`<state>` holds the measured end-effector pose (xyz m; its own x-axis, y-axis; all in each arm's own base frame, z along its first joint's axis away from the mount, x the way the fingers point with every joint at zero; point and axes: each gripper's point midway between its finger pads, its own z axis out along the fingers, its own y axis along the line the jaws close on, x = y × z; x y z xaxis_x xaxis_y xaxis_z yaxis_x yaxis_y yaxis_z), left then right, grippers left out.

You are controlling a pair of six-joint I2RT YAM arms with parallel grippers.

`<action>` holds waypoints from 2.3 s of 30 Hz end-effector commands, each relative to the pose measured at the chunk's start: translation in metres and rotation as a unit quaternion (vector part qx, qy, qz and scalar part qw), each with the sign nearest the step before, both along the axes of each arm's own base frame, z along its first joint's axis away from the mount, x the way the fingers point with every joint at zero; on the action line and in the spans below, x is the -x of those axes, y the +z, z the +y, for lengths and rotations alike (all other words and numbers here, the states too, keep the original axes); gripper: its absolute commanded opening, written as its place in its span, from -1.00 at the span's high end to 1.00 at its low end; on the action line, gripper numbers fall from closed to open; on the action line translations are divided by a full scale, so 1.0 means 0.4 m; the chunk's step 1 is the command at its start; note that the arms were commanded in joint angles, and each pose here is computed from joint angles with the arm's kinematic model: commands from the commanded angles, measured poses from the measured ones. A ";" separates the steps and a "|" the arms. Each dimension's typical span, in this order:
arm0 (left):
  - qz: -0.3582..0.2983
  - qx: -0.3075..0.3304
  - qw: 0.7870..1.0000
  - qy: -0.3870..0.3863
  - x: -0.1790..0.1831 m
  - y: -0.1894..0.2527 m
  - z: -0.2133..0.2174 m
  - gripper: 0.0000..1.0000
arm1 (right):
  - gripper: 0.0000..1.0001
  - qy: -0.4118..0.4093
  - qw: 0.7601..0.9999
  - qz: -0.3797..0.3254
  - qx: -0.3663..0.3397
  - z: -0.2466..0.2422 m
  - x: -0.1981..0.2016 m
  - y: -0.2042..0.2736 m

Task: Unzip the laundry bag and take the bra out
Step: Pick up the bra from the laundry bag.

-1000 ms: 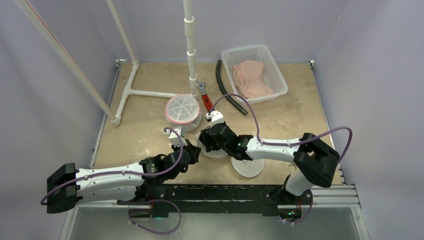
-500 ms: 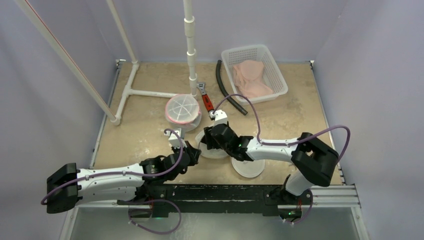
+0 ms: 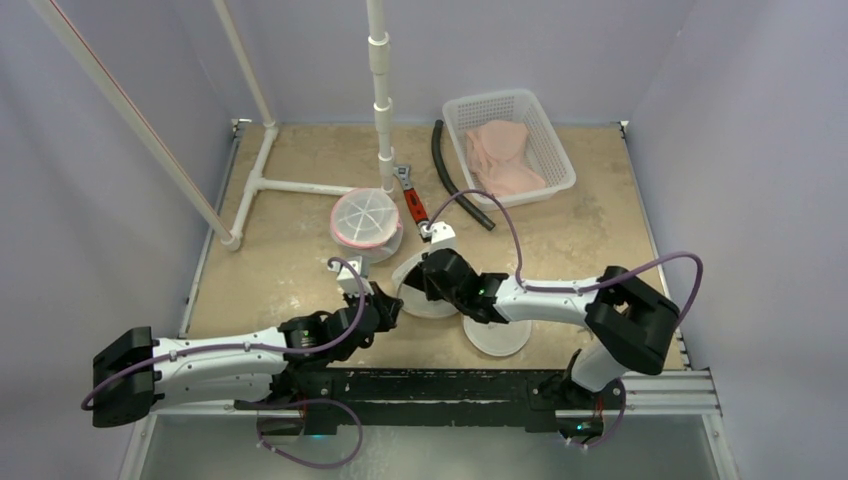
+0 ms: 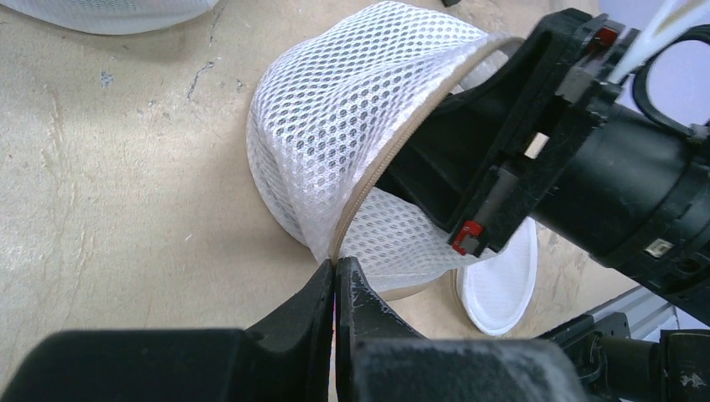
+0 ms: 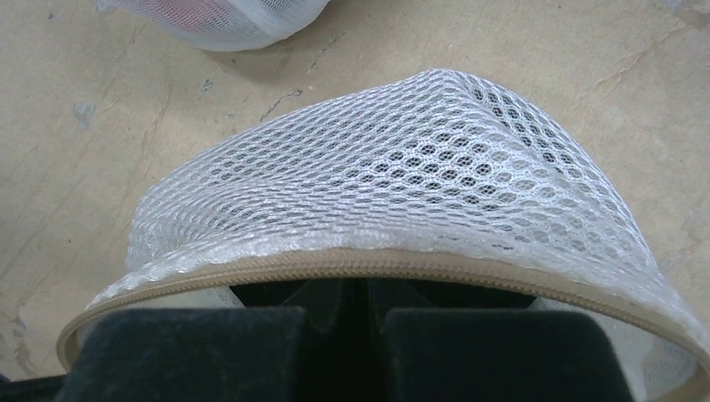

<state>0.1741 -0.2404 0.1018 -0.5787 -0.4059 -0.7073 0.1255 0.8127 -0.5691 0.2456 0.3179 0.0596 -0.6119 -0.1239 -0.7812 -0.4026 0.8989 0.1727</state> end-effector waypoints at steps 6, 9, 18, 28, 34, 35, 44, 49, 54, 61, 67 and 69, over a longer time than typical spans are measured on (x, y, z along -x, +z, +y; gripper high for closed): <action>-0.004 0.020 1.000 0.011 -0.001 0.014 0.006 1.00 | 1.00 0.002 0.999 -0.030 -0.045 -0.061 0.033 0.158; -0.004 0.020 1.000 0.014 -0.003 0.014 0.008 1.00 | 1.00 0.020 0.996 -0.040 -0.076 -0.060 0.051 0.222; -0.003 0.007 1.000 0.024 -0.010 0.013 0.011 1.00 | 1.00 0.089 0.986 -0.045 -0.132 -0.054 0.117 0.339; -0.020 -0.024 0.998 0.061 -0.040 0.032 0.033 1.00 | 1.00 0.179 0.963 -0.035 -0.196 -0.044 0.193 0.431; -0.011 -0.033 0.996 0.082 -0.062 0.013 0.044 1.00 | 1.00 0.180 0.957 -0.021 -0.228 -0.080 0.186 0.404; -0.010 -0.029 0.996 0.080 -0.064 0.012 0.038 1.00 | 1.00 0.166 0.961 -0.019 -0.221 -0.091 0.174 0.385; -0.016 0.011 0.999 0.028 -0.058 0.026 -0.039 1.00 | 0.75 0.097 0.981 0.012 -0.165 -0.137 0.139 0.232; -0.014 0.013 1.000 0.018 -0.056 0.022 -0.054 1.00 | 0.05 0.074 0.984 -0.010 -0.161 -0.155 0.119 0.261; -0.017 0.020 1.000 0.008 -0.057 0.025 -0.071 1.00 | -0.19 0.078 0.982 -0.019 -0.171 -0.144 0.127 0.315; -0.004 0.006 1.000 0.006 -0.054 -0.006 -0.076 1.00 | -0.27 0.060 0.994 -0.022 -0.090 -0.105 0.123 0.271; 0.001 0.007 1.000 0.020 -0.051 -0.017 -0.052 1.00 | -0.40 0.061 0.997 -0.034 -0.021 -0.060 0.109 0.213; -0.002 0.006 1.000 0.022 -0.052 -0.015 -0.046 1.00 | -0.48 0.062 0.997 -0.041 0.000 -0.046 0.111 0.201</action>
